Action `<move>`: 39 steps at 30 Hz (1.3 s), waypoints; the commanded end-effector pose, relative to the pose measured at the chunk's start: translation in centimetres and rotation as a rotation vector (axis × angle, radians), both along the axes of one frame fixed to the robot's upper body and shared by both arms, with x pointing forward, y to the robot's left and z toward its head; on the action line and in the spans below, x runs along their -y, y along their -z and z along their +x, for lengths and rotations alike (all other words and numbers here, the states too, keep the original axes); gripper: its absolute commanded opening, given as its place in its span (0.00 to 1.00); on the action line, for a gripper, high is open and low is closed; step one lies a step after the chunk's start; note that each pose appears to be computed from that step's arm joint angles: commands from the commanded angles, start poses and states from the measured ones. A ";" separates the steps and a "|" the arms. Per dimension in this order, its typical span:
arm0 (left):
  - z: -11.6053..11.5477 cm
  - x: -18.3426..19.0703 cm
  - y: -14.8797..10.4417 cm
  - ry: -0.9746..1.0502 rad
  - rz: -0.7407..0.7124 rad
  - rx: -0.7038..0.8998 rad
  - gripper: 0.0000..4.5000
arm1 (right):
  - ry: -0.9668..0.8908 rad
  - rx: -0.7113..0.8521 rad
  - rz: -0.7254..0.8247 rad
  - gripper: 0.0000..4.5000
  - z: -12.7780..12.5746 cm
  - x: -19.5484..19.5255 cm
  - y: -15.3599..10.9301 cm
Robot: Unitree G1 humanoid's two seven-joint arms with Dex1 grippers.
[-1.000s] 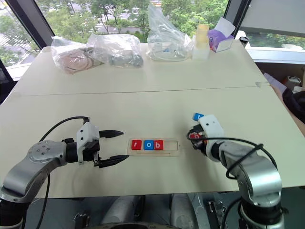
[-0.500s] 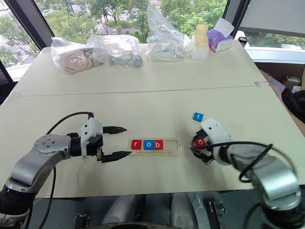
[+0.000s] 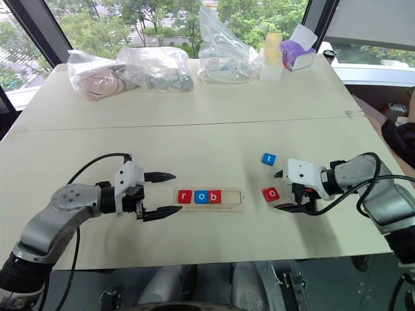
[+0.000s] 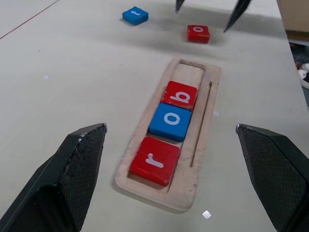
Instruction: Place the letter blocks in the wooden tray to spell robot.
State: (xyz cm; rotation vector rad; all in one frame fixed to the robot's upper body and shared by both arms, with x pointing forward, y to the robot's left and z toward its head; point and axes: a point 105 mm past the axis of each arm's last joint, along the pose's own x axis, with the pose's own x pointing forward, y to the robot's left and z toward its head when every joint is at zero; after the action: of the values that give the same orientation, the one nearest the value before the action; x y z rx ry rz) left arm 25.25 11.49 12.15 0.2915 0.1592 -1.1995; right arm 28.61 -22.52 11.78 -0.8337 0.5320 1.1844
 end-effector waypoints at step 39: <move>-0.5 0.2 -1.2 -0.033 -0.009 0.043 1.00 | -0.082 -0.086 0.212 0.25 -1.0 -10.6 0.0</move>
State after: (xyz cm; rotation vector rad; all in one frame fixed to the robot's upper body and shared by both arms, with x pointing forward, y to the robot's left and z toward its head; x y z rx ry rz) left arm 25.11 11.80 12.36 0.2979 0.1614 -1.1441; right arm 27.66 -12.10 11.32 -0.6132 0.4649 1.3268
